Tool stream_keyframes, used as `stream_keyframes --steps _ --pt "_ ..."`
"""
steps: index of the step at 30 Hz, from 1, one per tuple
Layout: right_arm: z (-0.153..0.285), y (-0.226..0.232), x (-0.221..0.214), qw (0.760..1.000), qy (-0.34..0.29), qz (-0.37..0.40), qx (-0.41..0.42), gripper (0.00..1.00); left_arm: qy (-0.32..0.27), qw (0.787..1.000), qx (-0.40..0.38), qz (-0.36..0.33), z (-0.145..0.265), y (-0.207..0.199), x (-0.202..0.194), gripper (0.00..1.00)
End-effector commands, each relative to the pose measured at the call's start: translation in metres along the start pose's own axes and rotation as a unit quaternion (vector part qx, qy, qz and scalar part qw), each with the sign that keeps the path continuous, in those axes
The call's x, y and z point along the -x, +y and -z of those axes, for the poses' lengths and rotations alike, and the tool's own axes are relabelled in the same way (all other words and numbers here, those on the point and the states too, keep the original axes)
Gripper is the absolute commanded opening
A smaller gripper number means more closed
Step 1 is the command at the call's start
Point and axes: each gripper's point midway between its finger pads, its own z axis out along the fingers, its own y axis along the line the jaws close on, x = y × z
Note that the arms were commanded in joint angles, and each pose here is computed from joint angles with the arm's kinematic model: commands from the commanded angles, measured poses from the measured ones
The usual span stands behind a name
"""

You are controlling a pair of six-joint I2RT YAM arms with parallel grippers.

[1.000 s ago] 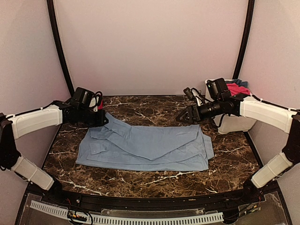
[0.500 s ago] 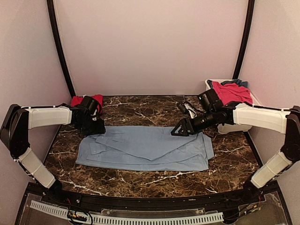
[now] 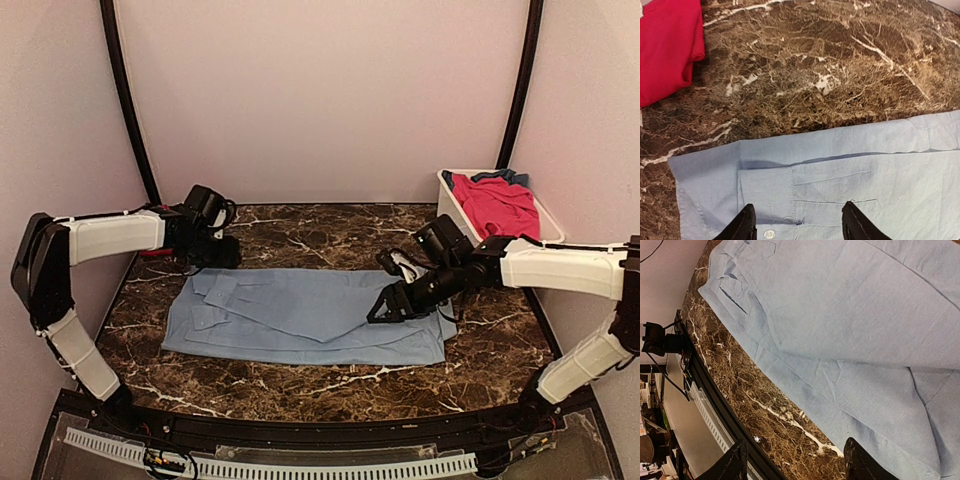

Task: Fold and stack the mixed laundry pile
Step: Rotate the rectangle-folded shirt at the center of the board.

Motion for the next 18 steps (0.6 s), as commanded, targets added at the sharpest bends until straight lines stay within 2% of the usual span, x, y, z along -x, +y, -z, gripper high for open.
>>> stream_keyframes --steps 1,4,9,18 --pt "-0.021 -0.019 -0.015 0.999 0.021 -0.041 -0.027 0.62 0.053 0.997 -0.021 -0.048 -0.020 -0.022 -0.022 0.57" --pt "-0.033 -0.034 -0.021 0.997 0.028 -0.056 -0.043 0.62 0.091 0.994 -0.009 -0.065 -0.036 -0.024 -0.043 0.56" --pt "-0.054 -0.069 -0.017 0.993 0.035 -0.087 -0.070 0.62 0.132 0.990 0.034 -0.047 -0.049 -0.004 -0.076 0.52" --pt "-0.075 -0.115 0.026 0.989 0.032 -0.088 -0.110 0.60 0.189 0.979 0.077 -0.020 -0.051 0.022 -0.129 0.50"
